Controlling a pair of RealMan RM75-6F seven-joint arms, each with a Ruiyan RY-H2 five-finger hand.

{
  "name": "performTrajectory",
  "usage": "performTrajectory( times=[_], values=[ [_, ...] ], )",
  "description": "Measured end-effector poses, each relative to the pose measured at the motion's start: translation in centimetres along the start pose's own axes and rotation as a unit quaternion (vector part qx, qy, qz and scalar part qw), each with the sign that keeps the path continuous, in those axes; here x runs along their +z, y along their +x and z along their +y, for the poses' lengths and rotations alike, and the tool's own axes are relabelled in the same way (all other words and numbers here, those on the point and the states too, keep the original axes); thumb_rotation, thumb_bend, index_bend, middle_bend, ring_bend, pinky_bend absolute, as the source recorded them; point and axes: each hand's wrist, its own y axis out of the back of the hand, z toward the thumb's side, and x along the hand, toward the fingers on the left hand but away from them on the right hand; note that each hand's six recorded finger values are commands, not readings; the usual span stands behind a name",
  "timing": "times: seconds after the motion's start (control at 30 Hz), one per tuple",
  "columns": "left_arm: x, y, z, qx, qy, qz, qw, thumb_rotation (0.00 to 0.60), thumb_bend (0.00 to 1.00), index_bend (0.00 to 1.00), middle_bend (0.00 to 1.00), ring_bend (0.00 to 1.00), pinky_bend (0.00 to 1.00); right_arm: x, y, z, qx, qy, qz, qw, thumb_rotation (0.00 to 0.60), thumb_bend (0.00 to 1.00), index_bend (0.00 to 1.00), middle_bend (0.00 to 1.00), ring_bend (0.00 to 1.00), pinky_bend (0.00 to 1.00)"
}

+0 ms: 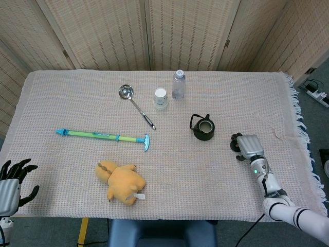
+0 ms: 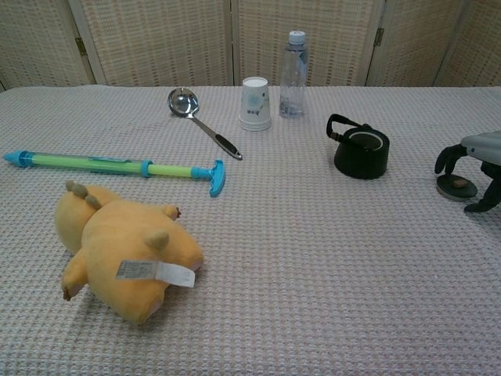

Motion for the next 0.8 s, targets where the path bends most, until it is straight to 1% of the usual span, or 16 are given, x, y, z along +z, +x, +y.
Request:
performTrajectory(
  times=[0.43,0.8],
  values=[
    [-0.35,-0.02,-0.13,-0.001,-0.001,0.003,1.0,0.6,0.28,0.27,0.13,0.15,0.02,0.06,-0.45,-0.08,0.003,0.003,-0.006,1.0,0.6,0.23,0.3,0.34,0.89,0.75],
    [-0.69,-0.1,-0.24,-0.003,0.0,0.007,1.0,0.6,0.28,0.27,0.13,0.15,0.02,0.44,-0.66,0.24,0.001,0.008,-0.004,1.0,0.6,0.24,0.35,0.38,0.9,0.77]
  ],
)
